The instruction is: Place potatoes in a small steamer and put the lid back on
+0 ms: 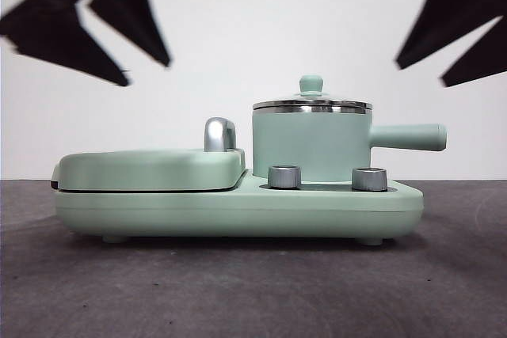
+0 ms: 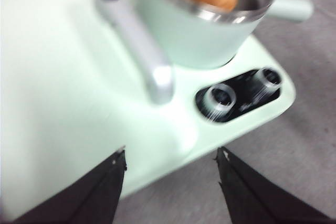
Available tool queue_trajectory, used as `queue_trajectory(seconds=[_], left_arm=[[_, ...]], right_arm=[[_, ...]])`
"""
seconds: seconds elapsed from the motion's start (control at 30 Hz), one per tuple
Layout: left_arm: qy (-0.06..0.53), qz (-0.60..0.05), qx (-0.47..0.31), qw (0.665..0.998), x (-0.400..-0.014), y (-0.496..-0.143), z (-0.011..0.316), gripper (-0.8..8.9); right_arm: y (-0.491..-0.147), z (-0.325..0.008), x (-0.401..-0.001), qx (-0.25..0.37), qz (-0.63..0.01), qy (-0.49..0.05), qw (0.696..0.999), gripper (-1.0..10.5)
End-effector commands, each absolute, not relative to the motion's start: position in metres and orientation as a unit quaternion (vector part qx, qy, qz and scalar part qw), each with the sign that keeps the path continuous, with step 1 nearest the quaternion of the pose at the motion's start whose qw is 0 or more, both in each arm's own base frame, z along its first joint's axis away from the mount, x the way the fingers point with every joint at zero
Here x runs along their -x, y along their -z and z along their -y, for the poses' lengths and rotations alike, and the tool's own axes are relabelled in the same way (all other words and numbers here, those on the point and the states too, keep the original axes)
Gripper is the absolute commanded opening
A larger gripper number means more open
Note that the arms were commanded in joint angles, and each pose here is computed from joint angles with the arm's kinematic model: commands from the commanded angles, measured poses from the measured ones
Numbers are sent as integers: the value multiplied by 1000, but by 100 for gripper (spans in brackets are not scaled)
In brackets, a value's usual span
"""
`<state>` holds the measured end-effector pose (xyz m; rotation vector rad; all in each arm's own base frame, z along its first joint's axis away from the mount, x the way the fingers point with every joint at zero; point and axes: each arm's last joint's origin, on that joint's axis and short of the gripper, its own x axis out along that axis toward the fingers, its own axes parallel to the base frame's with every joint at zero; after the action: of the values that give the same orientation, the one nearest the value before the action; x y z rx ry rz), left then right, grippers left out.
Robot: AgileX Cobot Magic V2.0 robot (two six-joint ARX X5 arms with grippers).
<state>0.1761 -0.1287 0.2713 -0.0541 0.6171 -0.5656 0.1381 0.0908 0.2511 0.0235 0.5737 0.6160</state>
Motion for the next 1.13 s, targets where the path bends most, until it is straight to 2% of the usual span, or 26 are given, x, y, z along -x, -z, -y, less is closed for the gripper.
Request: queue_trajectory(seconds=[0.03,0.27,0.53,0.57,0.63,0.67,0.73,0.83,1.13], left_arm=[[273,-280,51,919,-163,-277,121,279],[241,-278,55,928,-136,-281,98,280],[234,-296,44,925,-127,-280,92,277],[233,-297,44,925,-127,-280,91,236],[237,-297,46,924,-127,-280,92,-17],[238,-294,47,924,-127,-281,92,12],[238,-291,49,925,-127,-281,92,5],[237,-295,47,924,-126,-281,92,6],[237,-293,48,925,-127,-281,92,6]], right_arm=[[-251,-99,-147,-10,-273,-317,908,317],[-245,-114,-164,-11,-285,-340,896,317],[-247,-118,-165,-17,-279,-348,895,314],[-247,-118,-165,-18,-278,-346,896,249],[-248,-117,-164,-20,-275,-347,896,-21],[-250,-117,-164,-22,-271,-348,897,24],[-251,-117,-164,-24,-267,-351,897,20],[-251,-117,-160,-34,-280,-380,881,20],[-256,-119,-162,-40,-249,-385,888,20]])
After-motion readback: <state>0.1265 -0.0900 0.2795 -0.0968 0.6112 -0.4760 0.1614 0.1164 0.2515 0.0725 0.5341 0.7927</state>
